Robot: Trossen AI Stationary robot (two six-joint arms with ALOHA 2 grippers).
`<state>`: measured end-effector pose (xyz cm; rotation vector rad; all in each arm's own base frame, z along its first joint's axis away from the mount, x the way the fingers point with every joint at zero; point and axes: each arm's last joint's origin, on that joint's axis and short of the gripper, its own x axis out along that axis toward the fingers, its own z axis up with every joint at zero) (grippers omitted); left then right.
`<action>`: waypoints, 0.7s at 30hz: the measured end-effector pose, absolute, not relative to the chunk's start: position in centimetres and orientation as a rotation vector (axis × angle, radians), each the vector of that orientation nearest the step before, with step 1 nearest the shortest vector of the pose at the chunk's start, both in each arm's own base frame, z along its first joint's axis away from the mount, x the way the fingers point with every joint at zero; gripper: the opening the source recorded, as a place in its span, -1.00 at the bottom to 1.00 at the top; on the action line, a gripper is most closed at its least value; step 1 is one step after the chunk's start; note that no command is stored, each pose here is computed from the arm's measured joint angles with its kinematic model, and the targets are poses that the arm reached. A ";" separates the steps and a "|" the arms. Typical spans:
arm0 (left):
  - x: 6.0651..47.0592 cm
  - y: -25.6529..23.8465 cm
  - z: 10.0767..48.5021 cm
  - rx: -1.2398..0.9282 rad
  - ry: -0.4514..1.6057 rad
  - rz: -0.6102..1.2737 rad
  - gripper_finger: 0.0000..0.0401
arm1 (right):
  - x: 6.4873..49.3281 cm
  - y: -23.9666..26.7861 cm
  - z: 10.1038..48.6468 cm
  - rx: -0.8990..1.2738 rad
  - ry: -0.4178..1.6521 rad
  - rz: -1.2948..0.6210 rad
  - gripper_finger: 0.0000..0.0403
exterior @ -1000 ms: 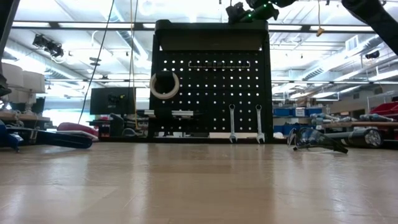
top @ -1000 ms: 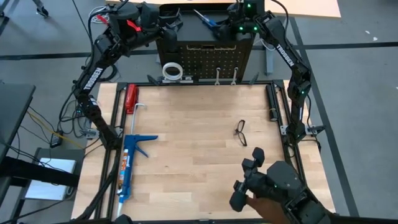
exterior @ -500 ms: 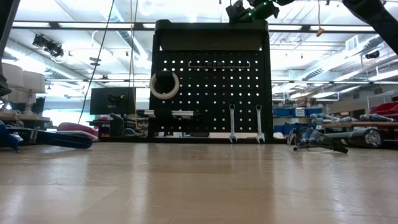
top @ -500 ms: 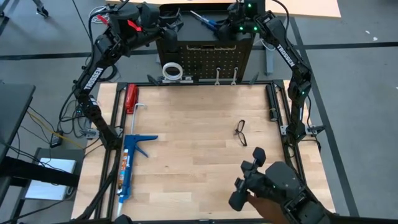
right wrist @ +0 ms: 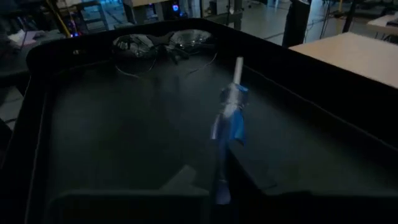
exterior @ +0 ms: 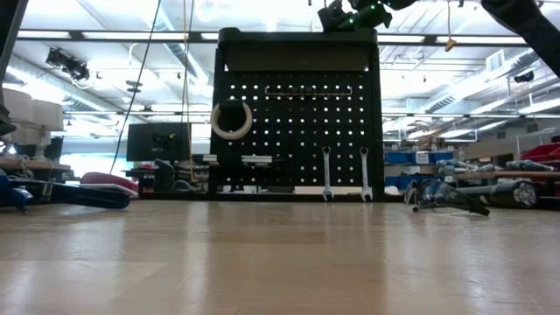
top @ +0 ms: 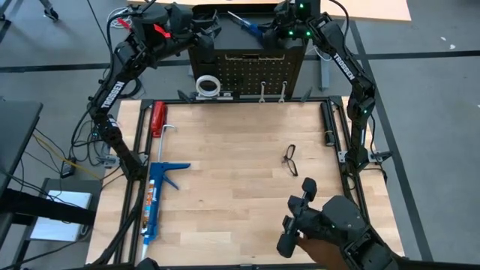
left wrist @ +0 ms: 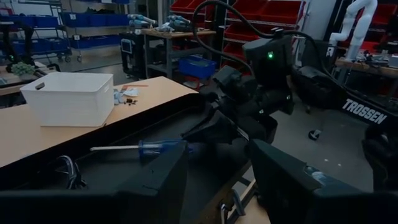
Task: Hang tools onto peg board
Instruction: Remove the blue screwdriver from the black pegboard
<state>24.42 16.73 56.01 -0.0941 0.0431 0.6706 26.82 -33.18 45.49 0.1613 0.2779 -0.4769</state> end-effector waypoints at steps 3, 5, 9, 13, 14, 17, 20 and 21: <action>24.4 16.7 56.0 -0.094 0.043 0.672 -0.09 | 26.8 -33.3 45.4 0.206 0.266 -0.474 -0.58; 24.4 16.7 56.0 -0.094 0.043 0.672 -0.09 | 26.9 -33.3 45.3 0.229 0.265 -0.467 -0.43; 24.4 16.7 56.0 -0.094 0.043 0.672 -0.09 | 26.9 -33.2 45.1 0.256 0.273 -0.458 -0.26; 24.4 16.7 56.0 -0.094 0.043 0.672 -0.09 | 27.0 -33.0 45.1 0.252 0.285 -0.452 -0.26; 24.4 16.7 56.0 -0.094 0.043 0.671 -0.09 | 27.0 -33.0 45.1 0.252 0.285 -0.452 -0.28; 24.4 16.7 56.0 -0.094 0.043 0.671 -0.09 | 27.0 -33.0 45.1 0.247 0.283 -0.452 -0.40; 24.4 16.7 56.0 -0.094 0.042 0.670 -0.09 | 26.9 -33.1 45.3 0.222 0.277 -0.451 -0.55; 24.3 16.6 56.1 -0.093 0.041 0.671 -0.09 | 26.8 -33.0 45.4 0.213 0.278 -0.449 -0.61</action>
